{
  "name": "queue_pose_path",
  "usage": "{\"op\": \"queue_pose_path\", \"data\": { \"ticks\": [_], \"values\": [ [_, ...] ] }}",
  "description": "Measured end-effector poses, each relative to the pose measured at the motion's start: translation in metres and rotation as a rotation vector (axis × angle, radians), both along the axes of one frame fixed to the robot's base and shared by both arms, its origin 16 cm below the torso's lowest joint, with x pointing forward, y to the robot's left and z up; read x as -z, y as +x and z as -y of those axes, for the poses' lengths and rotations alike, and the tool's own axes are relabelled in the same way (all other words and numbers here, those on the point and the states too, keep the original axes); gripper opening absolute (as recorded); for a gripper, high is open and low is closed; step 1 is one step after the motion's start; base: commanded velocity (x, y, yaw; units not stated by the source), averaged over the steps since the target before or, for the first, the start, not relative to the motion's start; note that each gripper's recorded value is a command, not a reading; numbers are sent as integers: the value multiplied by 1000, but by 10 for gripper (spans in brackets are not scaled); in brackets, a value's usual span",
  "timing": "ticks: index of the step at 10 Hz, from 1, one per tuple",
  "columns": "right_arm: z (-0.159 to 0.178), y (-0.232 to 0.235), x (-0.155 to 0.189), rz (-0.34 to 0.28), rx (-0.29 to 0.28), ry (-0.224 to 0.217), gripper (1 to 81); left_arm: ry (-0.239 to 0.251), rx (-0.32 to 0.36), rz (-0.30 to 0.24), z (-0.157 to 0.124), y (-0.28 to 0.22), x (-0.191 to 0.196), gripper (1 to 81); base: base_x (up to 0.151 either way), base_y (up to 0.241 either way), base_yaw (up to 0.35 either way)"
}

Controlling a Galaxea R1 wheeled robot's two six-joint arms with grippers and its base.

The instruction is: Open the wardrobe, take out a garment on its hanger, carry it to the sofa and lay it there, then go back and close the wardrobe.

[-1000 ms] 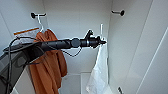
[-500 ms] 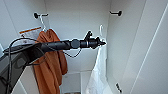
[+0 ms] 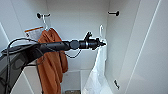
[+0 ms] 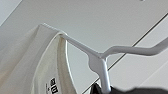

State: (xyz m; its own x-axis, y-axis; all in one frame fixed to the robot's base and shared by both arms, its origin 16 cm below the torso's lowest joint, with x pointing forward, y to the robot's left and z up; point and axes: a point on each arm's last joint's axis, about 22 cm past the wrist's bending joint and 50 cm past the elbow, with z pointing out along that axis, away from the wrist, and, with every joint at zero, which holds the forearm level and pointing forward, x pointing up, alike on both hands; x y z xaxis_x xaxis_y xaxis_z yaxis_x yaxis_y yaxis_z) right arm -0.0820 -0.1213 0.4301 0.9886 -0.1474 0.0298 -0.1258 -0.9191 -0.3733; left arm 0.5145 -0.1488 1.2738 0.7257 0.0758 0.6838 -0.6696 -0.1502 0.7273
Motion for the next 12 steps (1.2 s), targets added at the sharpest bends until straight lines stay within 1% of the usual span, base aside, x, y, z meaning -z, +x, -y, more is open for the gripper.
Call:
{"op": "queue_pose_path", "data": {
  "ticks": [1, 3, 4, 6, 8, 11, 12],
  "values": [
    [0, 1, 0, 1, 0, 0, 811, 0, 5, 0, 5, -1, 0, 10, -88, 0, 0],
    [0, 2, 0, 3, -1, 0, 811, 1, 47, 0, 27, -18, 1, 10, -108, 0, 0],
    [0, 1, 0, 1, 1, 0, 811, 2, 62, -3, 32, -25, 3, 10, -109, 0, 0],
    [0, -1, 0, 1, 0, 0, 811, -29, 51, -11, 27, -26, 2, 10, -110, 0, 0],
    [0, -1, 0, 0, 0, 0, 811, -35, 48, -37, 17, -27, 15, 10, -111, 0, 0],
    [0, -1, 0, 0, 1, 0, 811, -91, 36, -55, 2, -32, 18, 10, -111, 0, 0],
    [0, -1, 0, -1, 1, 1, 811, -94, 22, -67, -7, -29, 26, 10, -111, 0, 0]
  ]
}}
